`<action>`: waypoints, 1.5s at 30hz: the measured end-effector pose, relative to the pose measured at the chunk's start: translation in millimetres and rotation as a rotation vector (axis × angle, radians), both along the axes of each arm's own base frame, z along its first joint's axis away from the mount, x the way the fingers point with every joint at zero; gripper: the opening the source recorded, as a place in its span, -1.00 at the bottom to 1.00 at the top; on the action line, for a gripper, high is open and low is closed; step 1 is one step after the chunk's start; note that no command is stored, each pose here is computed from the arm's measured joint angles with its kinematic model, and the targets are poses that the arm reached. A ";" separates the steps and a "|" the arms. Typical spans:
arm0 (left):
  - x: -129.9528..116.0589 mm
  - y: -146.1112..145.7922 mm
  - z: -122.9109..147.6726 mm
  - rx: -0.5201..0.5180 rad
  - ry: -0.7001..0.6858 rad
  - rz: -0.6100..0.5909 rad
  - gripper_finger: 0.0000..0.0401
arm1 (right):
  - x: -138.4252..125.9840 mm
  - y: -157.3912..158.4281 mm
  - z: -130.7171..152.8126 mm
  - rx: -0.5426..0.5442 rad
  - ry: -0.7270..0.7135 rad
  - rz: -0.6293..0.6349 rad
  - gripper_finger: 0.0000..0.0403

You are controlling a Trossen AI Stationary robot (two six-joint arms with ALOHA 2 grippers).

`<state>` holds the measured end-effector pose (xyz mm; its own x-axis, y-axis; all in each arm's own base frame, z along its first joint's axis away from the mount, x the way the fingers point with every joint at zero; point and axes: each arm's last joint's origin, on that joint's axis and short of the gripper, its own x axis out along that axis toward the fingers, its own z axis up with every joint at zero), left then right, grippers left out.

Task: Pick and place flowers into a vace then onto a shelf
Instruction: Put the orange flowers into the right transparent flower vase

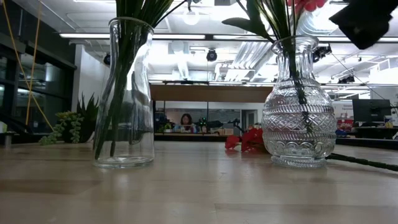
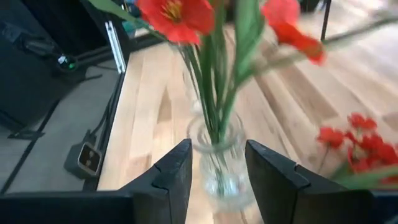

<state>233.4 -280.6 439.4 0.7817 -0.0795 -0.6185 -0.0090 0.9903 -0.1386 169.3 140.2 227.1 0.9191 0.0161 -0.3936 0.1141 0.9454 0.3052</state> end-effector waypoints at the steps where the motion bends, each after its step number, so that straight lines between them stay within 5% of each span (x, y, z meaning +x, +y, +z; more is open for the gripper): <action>1: 0.0 0.0 0.0 0.000 0.000 0.000 -0.33 | -2.6 -2.1 0.7 0.015 0.016 0.003 -0.30; 14: 0.1 0.2 0.1 0.004 -0.006 0.006 -0.33 | -3.8 -21.0 -21.6 0.356 0.324 -0.184 -0.30; 26: 0.3 0.6 0.3 0.012 -0.016 0.017 -0.33 | 27.4 -51.3 -45.0 0.360 0.413 -0.382 -0.30; 45: 0.2 0.5 0.3 0.012 -0.016 0.017 -0.33 | 62.7 -79.7 -83.8 0.350 0.549 -0.408 -0.30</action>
<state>233.6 -280.0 439.7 0.7926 -0.0589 -0.6069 -0.0236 0.9916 -0.1270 232.0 60.5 143.3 0.5532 -0.0747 -0.8297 0.6551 0.6543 0.3778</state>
